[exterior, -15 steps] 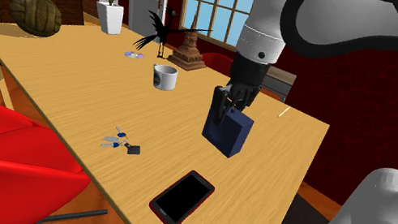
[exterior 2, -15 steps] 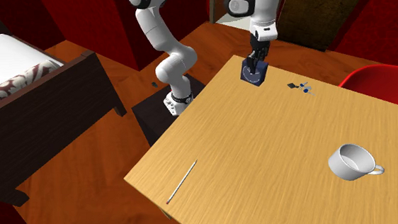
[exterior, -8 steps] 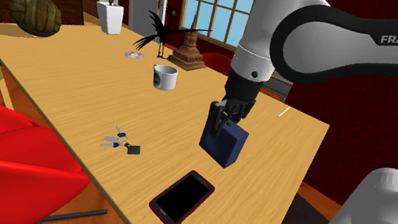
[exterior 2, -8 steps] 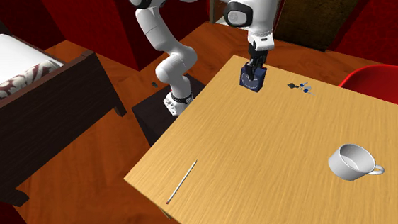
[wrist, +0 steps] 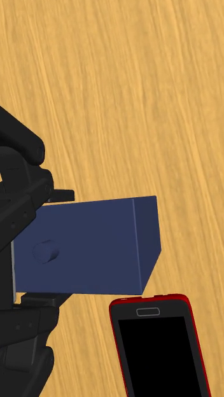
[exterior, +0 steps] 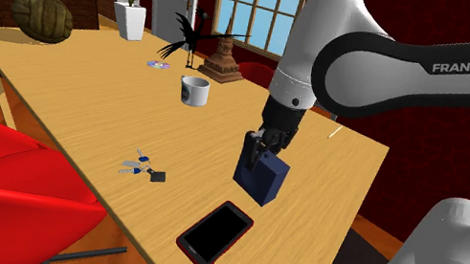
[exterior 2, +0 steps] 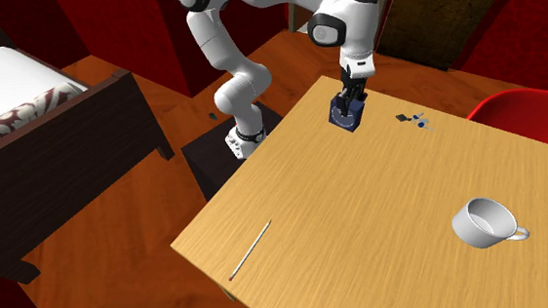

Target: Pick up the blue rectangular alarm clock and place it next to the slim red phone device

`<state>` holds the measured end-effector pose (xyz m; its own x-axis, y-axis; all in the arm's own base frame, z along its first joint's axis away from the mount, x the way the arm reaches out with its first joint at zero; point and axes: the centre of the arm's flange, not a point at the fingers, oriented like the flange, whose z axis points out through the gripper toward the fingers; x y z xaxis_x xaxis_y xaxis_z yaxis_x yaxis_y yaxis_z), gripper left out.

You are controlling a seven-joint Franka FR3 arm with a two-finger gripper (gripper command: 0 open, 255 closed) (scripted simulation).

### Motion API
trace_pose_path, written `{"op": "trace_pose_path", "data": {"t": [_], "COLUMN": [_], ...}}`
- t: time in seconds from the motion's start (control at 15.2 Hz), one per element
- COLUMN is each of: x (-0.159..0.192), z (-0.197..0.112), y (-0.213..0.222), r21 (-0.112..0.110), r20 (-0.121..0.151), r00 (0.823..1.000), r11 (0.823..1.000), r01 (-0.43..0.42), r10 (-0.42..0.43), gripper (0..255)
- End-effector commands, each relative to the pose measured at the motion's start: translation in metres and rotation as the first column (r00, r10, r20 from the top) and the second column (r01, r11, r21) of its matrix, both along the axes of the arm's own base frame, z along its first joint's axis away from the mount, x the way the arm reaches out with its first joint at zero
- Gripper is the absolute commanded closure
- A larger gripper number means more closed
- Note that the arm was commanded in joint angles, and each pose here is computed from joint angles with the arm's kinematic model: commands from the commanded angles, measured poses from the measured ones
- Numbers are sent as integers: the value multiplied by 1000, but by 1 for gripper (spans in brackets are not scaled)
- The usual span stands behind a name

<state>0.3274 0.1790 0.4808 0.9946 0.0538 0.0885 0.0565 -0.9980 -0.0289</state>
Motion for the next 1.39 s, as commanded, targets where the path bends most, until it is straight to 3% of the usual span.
{"op": "trace_pose_path", "data": {"t": [0.0, 0.13, 0.2, 0.53, 0.79, 1.32], "x": [0, 0, 0, 0, -4, -4], "z": [0, 0, 0, 0, 50, 50], "y": [0, 0, 0, 0, -2, -2], "r21": [0, 0, 0, 0, 0, 0], "r20": [0, 0, 0, 0, 0, 0], "r00": [1000, 1000, 1000, 1000, 1000, 1000], "r11": [1000, 1000, 1000, 1000, 1000, 1000], "r01": [0, 0, 0, 0, 0, 0], "r10": [0, 0, 0, 0, 0, 0], "gripper": [255, 255, 0, 0, 0, 0]}}
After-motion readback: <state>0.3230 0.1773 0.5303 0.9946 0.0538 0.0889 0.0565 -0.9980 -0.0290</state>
